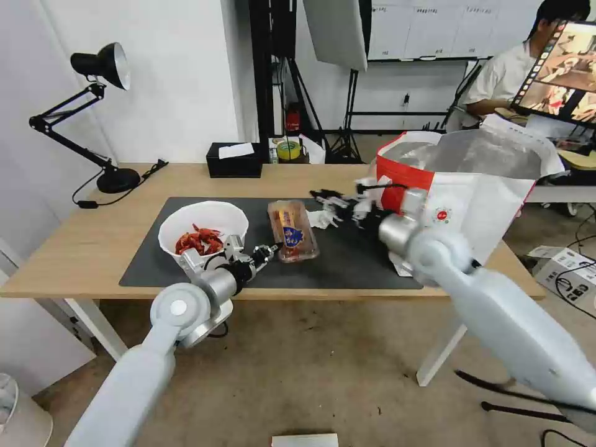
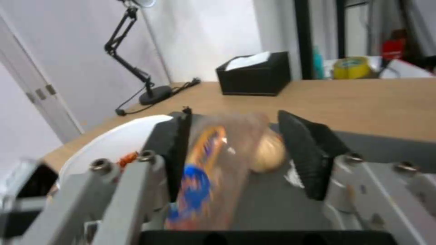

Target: Pick up the trash from the table and place it into the takeout bag.

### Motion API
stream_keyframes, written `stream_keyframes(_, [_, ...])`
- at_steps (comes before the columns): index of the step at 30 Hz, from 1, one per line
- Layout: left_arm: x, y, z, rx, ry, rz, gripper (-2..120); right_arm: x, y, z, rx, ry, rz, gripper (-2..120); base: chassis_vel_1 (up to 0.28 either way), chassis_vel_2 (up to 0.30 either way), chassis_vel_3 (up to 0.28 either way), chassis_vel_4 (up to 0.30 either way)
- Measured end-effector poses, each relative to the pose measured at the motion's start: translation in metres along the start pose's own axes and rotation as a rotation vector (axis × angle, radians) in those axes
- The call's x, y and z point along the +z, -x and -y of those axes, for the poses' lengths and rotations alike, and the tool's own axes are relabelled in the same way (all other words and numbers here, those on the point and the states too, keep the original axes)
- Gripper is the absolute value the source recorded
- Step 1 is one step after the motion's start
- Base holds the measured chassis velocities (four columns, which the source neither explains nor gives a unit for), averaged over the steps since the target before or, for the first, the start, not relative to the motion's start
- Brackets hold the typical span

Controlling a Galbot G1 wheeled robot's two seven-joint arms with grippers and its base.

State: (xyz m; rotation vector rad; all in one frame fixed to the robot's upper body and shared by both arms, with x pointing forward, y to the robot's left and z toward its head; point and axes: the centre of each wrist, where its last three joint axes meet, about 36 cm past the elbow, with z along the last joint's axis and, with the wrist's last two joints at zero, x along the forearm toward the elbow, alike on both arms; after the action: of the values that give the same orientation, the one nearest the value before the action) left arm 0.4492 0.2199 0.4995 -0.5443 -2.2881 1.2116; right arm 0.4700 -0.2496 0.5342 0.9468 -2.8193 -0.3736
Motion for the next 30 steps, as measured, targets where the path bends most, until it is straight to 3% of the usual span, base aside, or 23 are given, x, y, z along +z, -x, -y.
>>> stream_keyframes(5, [-0.005,-0.006,0.007,0.016,0.009,0.020,0,0.023,-0.050,-0.020,0.068,-0.046,0.076,75,0.000,0.000,0.000,0.000])
stream_keyframes(9, [-0.010,-0.008,0.015,0.036,0.017,0.038,0,0.039,-0.077,-0.035,0.104,-0.068,0.106,84,0.000,0.000,0.000,0.000])
stream_keyframes(11, [-0.016,-0.007,0.023,0.055,0.028,0.050,0,0.050,-0.098,-0.044,0.145,-0.088,0.125,96,0.000,0.000,0.000,0.000])
stream_keyframes(18, [-0.028,-0.002,0.043,0.096,0.069,0.053,0,0.087,-0.138,-0.058,0.261,-0.103,0.163,100,0.000,0.000,0.000,0.000])
stream_keyframes(20, [-0.034,0.004,0.055,0.117,0.106,0.046,0,0.106,-0.153,-0.069,0.300,-0.112,0.188,100,0.000,0.000,0.000,0.000])
stream_keyframes(27, [-0.044,0.016,0.076,0.147,0.170,0.032,0,0.129,-0.167,-0.085,0.365,-0.126,0.233,100,0.000,0.000,0.000,0.000])
stream_keyframes(30, [-0.055,0.030,0.093,0.167,0.221,0.025,0,0.144,-0.175,-0.095,0.403,-0.132,0.248,100,0.000,0.000,0.000,0.000])
